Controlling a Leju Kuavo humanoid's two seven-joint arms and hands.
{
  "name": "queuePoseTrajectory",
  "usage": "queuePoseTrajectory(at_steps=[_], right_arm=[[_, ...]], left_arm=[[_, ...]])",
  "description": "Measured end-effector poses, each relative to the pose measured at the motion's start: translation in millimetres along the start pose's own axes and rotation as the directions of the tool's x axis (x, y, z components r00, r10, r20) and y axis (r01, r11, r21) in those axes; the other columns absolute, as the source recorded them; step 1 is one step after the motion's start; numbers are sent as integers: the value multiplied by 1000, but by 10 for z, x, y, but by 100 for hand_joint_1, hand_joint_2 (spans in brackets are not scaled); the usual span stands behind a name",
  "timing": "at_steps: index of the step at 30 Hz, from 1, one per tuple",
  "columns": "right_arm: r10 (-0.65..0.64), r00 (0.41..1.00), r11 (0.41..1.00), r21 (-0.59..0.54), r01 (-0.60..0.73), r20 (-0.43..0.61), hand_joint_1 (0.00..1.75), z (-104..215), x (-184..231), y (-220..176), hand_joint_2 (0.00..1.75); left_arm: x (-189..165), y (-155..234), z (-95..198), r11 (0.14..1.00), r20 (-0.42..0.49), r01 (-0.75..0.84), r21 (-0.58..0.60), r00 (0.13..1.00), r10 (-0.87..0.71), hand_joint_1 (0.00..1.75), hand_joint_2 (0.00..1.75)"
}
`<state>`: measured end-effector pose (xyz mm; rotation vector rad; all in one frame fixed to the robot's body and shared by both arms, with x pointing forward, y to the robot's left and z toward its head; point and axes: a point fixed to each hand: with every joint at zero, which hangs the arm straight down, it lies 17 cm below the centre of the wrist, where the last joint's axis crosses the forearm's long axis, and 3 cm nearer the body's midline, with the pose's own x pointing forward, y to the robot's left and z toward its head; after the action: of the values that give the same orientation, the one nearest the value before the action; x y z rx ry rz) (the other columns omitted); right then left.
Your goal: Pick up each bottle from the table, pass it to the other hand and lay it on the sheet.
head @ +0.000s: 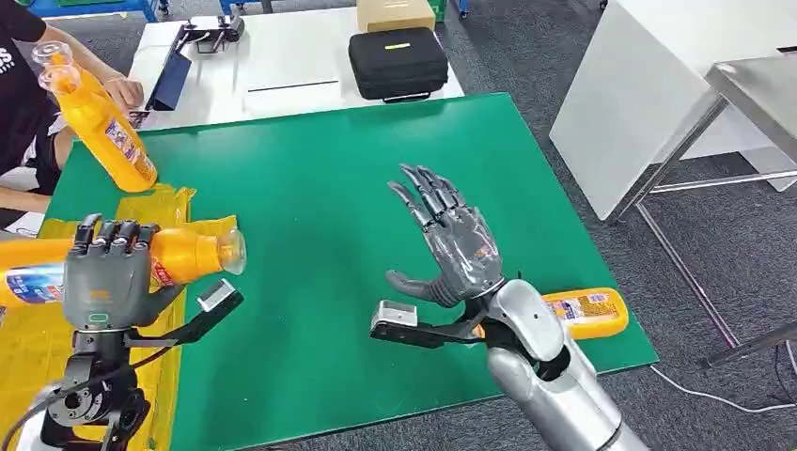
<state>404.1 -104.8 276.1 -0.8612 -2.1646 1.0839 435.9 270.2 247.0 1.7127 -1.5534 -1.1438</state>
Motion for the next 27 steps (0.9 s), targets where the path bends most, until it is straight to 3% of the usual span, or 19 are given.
queuePoseTrajectory(at_steps=[3,7,14,20,21,27], right_arm=[[81,997,996,48,-80,-10,0,175,-151,0,175],[137,990,984,121,-132,-35,0,435,-376,32,175],[170,984,974,158,-160,-51,0,591,-519,4,175],[190,977,953,257,-158,-101,0,950,-692,126,175],[194,975,949,273,-159,-107,0,1000,-706,147,175],[217,962,923,355,-147,-164,0,1280,-830,243,175]], left_arm=[[-186,-465,103,987,-55,32,-159,998,-41,175,175],[-147,-957,289,954,52,117,-277,993,-107,175,175],[-213,-1312,448,909,128,199,-366,978,-163,175,175],[-243,-1808,679,846,222,240,-477,964,-149,175,175],[-256,-1858,688,842,224,236,-486,964,-142,0,175],[-264,-2012,695,846,158,168,-506,982,-101,0,175]])
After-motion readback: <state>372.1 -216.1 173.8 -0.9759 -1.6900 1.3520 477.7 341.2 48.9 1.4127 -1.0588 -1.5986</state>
